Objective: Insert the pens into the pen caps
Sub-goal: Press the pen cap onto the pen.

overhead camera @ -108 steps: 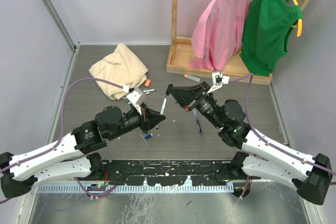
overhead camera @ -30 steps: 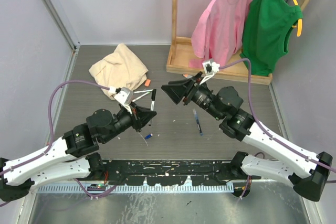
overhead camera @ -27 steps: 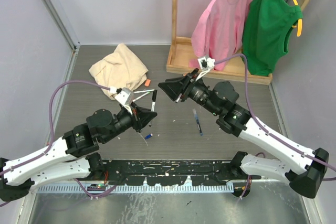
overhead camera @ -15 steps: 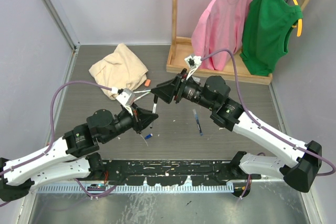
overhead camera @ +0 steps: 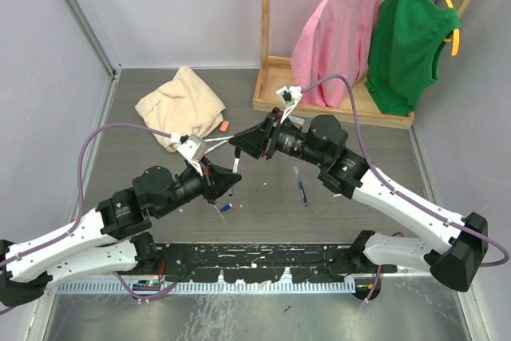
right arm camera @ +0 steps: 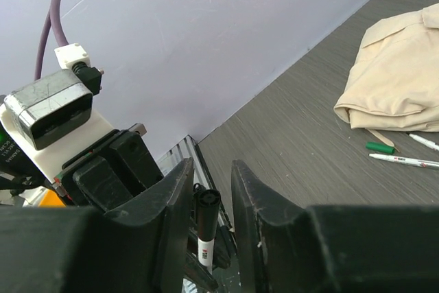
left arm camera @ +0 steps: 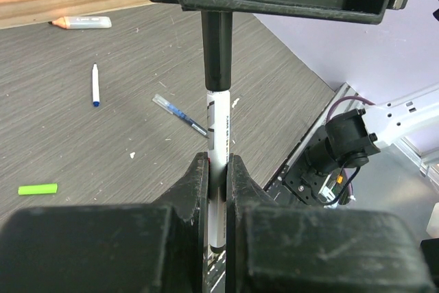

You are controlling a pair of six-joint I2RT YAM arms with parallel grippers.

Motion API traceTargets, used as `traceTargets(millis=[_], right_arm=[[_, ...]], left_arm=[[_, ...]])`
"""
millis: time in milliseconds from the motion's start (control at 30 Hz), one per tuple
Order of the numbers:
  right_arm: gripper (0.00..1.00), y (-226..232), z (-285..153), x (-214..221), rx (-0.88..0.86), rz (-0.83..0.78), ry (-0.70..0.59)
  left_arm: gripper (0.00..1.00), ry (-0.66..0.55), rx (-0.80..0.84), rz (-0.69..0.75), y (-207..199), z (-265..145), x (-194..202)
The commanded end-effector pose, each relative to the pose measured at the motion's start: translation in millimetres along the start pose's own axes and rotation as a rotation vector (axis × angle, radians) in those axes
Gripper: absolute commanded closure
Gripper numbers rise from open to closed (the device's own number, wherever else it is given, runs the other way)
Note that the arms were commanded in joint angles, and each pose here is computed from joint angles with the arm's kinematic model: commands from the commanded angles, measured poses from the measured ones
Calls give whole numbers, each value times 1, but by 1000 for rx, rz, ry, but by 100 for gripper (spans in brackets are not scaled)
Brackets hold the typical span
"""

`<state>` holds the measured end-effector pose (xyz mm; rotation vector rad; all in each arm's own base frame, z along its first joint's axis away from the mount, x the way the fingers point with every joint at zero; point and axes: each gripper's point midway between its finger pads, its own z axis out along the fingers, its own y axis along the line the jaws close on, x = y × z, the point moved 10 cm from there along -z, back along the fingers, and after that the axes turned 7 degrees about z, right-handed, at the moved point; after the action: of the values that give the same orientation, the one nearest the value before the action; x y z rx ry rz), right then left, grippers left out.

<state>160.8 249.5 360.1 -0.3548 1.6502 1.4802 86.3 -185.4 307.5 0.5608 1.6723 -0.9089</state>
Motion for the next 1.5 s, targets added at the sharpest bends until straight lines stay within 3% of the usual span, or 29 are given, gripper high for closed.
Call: traceTargets(millis=[0, 467, 700, 1467], right_arm=[[67, 11, 0, -11, -55, -20, -31], [82, -3, -7, 10, -37, -17, 21], [100, -10, -12, 21, -42, -11, 54], [100, -22, -22, 112, 13, 82, 281]], left_arm=[[100, -78, 21, -16, -4, 0, -15], [100, -136, 16, -38, -9, 0, -34], [100, -189, -5, -47, -12, -4, -57], [100, -459, 51, -31, -28, -28, -134]])
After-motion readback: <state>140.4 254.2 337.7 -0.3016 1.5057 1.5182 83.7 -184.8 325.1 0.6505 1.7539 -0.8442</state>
